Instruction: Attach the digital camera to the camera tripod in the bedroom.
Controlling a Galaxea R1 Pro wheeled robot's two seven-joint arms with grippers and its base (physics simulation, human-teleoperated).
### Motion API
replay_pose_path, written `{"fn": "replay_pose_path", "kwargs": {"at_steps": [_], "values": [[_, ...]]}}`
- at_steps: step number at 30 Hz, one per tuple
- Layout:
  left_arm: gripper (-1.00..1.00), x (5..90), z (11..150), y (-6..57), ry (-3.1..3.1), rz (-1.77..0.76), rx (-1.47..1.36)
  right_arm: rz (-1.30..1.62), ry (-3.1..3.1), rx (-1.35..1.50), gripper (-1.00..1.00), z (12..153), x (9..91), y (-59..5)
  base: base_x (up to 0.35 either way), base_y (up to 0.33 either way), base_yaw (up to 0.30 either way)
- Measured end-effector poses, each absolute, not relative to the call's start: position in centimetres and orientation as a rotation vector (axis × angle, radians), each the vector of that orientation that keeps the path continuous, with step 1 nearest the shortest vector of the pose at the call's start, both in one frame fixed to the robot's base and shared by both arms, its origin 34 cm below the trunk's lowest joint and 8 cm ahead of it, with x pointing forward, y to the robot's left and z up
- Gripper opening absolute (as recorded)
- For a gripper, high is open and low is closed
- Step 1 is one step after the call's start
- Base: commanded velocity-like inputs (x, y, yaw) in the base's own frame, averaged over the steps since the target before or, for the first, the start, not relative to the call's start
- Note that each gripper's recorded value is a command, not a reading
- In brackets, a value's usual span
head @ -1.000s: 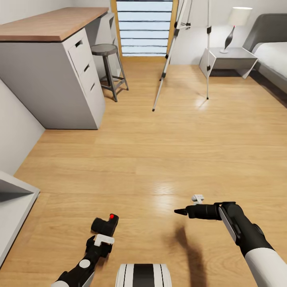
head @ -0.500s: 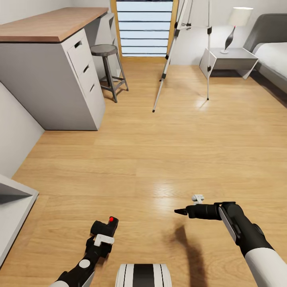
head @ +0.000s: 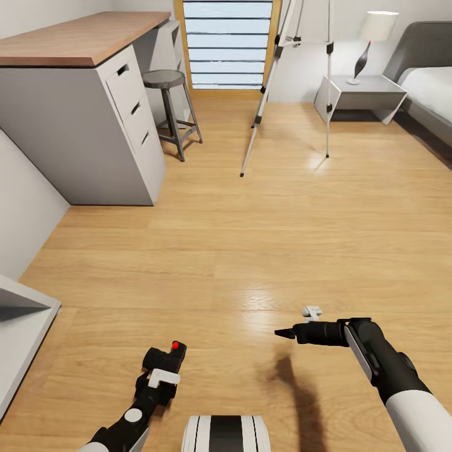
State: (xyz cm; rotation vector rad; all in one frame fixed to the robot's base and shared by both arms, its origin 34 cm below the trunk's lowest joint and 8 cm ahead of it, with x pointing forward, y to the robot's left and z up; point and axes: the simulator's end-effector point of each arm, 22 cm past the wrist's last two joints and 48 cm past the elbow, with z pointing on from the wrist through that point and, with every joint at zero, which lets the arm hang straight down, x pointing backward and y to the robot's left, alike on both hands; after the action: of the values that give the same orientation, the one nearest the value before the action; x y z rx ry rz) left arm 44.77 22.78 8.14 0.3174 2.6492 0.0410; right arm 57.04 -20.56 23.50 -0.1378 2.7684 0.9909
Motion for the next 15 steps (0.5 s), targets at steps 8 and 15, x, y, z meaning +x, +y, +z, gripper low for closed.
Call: {"fn": "replay_pose_path", "kwargs": {"at_steps": [8,15], "values": [[1.00,44.2,7.9,22.9,2.677,0.046,0.320,0.991,2.768,-0.137,1.00,23.5,57.0,-20.6,0.000,0.000,0.000],[1.00,43.2,7.4,23.2,2.729,0.055,0.333,0.991,2.768,-0.138,1.00,23.5,57.0,-20.6,0.000,0.000,0.000]]}}
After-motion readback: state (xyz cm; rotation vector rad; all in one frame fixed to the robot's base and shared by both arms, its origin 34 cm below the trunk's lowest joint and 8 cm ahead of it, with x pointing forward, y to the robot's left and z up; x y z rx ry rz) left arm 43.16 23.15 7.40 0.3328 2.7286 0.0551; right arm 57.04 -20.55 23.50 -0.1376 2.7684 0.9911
